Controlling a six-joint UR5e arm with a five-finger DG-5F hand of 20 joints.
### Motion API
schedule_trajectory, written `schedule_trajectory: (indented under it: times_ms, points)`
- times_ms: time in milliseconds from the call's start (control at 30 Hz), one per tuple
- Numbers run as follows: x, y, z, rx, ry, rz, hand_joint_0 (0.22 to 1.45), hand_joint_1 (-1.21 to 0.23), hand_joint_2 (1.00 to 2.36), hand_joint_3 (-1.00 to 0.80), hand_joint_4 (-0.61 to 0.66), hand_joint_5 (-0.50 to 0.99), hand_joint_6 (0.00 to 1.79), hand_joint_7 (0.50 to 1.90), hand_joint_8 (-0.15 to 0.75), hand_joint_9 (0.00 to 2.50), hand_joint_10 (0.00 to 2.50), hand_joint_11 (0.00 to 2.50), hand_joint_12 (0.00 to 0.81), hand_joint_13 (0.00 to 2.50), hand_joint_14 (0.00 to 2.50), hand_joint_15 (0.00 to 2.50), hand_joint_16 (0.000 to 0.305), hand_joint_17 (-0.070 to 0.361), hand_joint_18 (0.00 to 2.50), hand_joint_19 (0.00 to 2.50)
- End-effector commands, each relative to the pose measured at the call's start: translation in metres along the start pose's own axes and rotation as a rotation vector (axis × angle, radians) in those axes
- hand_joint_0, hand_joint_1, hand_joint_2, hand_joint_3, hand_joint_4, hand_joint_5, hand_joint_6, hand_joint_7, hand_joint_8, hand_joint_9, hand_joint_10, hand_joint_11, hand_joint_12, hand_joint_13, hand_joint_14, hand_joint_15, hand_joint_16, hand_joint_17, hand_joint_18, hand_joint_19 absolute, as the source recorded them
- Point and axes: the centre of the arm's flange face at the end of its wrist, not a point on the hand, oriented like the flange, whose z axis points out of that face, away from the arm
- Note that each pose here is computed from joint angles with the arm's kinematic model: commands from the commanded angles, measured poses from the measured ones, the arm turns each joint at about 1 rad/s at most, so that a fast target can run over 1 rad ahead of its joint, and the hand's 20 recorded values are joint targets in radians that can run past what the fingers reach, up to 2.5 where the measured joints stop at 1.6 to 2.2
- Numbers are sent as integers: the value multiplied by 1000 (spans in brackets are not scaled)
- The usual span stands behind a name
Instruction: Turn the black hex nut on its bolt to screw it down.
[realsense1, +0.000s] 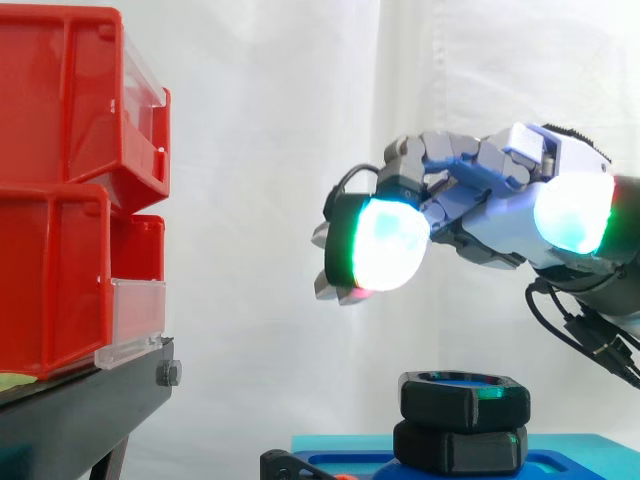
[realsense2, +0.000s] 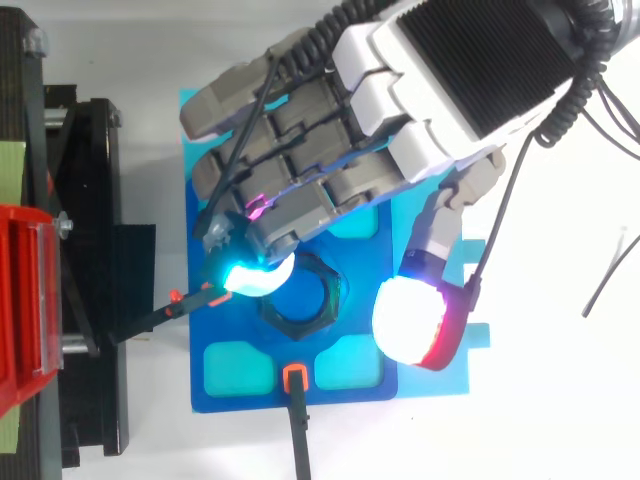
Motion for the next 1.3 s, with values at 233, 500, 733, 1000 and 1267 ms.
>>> schedule_trajectory:
  times_ms: [233,500,733,1000,1267]
  points:
    - [13,21,32,41,-34,19,464,-308,1000,-500,169,-112,501,1180,249,817,12,318,281,759,12,291,36,82,498,281]
    - [40,39,47,84,-4,36,465,-309,1000,-500,172,-112,501,1180,251,822,12,315,279,752,12,294,37,84,509,291]
    - [48,50,55,89,21,44,465,-310,1000,-500,157,-108,536,1216,251,824,12,320,282,758,13,288,38,84,521,290]
    - [58,62,60,89,63,42,469,-315,1000,-500,146,-128,638,1078,255,827,12,314,280,761,12,289,37,84,529,296]
    - [59,63,61,92,64,40,470,-317,1000,-500,149,-130,643,1066,254,830,12,321,280,761,12,289,37,83,532,306]
